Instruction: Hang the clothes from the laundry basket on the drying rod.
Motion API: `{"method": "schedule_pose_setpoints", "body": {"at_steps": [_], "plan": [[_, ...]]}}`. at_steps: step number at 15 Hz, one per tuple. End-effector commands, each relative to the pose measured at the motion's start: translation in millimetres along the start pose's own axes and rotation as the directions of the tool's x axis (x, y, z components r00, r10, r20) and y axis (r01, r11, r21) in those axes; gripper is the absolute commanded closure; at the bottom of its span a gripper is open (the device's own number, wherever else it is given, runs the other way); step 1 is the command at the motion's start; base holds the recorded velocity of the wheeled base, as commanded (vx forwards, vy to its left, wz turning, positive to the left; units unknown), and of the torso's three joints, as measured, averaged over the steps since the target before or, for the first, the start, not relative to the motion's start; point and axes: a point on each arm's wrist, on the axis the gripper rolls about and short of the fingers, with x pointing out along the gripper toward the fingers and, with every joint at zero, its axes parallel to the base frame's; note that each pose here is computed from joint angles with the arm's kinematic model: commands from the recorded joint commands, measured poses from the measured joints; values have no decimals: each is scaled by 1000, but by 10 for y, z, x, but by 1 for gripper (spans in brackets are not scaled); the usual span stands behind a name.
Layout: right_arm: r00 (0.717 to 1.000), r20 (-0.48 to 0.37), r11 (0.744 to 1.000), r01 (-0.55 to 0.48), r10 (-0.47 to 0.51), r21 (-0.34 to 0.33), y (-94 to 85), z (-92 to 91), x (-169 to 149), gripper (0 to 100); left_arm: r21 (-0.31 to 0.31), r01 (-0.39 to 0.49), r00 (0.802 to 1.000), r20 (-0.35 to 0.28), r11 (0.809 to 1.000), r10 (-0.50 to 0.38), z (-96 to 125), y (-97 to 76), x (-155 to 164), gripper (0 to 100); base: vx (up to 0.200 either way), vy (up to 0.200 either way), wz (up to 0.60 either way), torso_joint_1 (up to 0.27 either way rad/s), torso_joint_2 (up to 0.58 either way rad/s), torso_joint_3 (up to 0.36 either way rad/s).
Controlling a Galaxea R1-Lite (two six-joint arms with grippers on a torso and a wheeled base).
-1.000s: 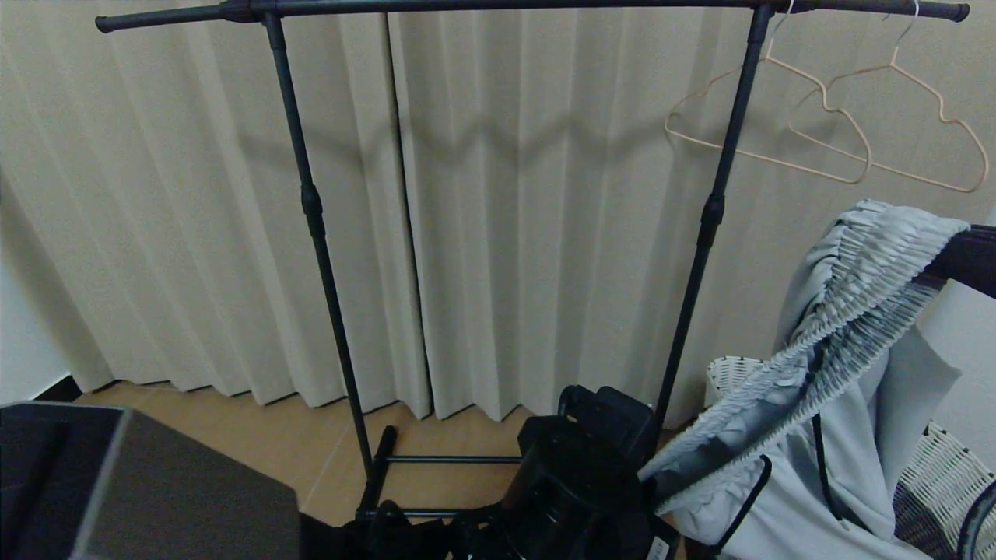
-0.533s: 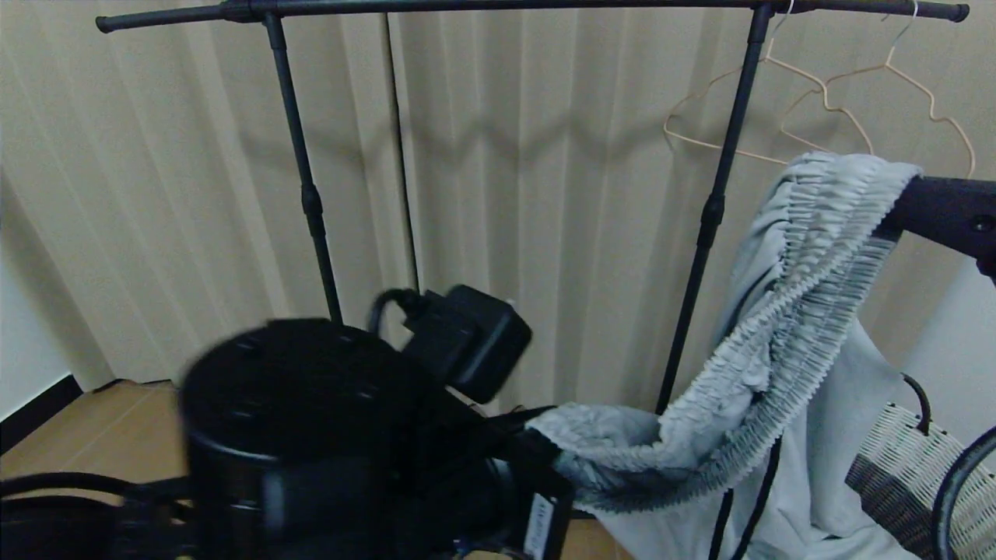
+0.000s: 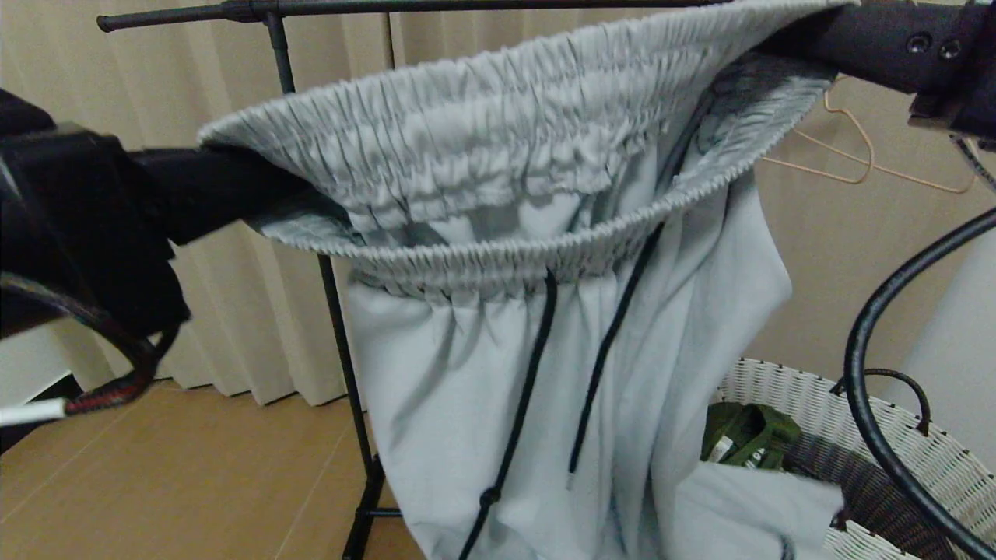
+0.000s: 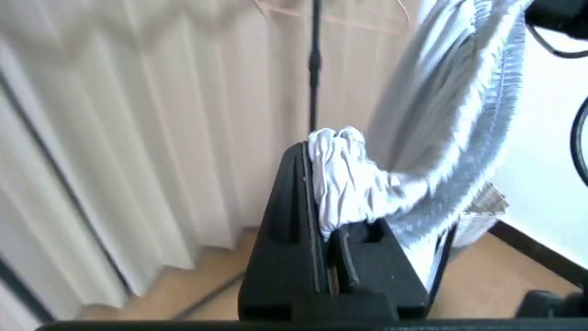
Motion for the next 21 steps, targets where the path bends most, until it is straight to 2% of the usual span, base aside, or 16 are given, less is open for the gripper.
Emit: {"method": "schedule_pose_setpoints", "body": {"at_steps": [1,3,4,5,6,7,8,9,10,11,13,15,17,19,21], "plan": [[1000,5,1000,5,-5,-3,-27,40,161,100,12,-55,998,38,998,54,219,195,-82,100,0,0,0,0,0,0],[999,-4,999,31,-31,-10,-79,11,193,100,13,-67,998,-5,998,67,168,235,94,100,0,0,0,0,0,0],[997,-24,997,78,-78,-18,-187,-47,194,100,15,-87,994,-69,996,88,36,277,315,100,0,0,0,0,0,0],[995,-35,995,98,-99,-27,-237,-78,189,100,16,-101,990,-99,995,102,-28,309,413,100,0,0,0,0,0,0],[987,-58,988,145,-149,-61,-357,-145,164,100,49,-128,976,-170,991,134,-181,353,597,100,0,0,0,0,0,0],[982,-68,983,170,-175,-72,-418,-178,142,100,84,-143,967,-201,986,157,-255,371,655,100,0,0,0,0,0,0],[982,-68,983,170,-175,-72,-418,-178,142,100,84,-143,967,-201,986,157,-255,371,655,100,0,0,0,0,0,0],[971,-103,975,210,-217,-71,-522,-286,110,100,160,-202,931,-273,966,240,-461,430,802,100,0,0,0,0,0,0],[971,-103,975,210,-217,-71,-522,-286,110,100,160,-202,931,-273,966,240,-461,430,802,100,0,0,0,0,0,0],[948,-173,963,258,-268,-76,-577,-488,60,100,182,-261,918,-257,948,302,-477,373,947,100,0,0,0,0,0,0],[932,-180,949,302,-315,-95,-611,-533,93,100,174,-258,926,-236,950,295,-408,355,948,100,0,0,0,0,0,0],[923,-172,938,331,-344,-100,-646,-543,141,100,169,-243,934,-225,955,277,-371,335,938,100,0,0,0,0,0,0],[925,-132,933,346,-357,-104,-670,-502,143,100,150,-201,954,-194,968,229,-280,294,890,100,0,0,0,0,0,0],[922,-106,927,361,-371,-106,-699,-441,122,100,92,-147,972,-174,985,161,-228,198,855,100,0,0,0,0,0,0],[923,-101,926,362,-372,-106,-693,-429,104,100,27,-117,980,-158,993,120,-213,118,850,100,0,0,0,0,0,0]]}}
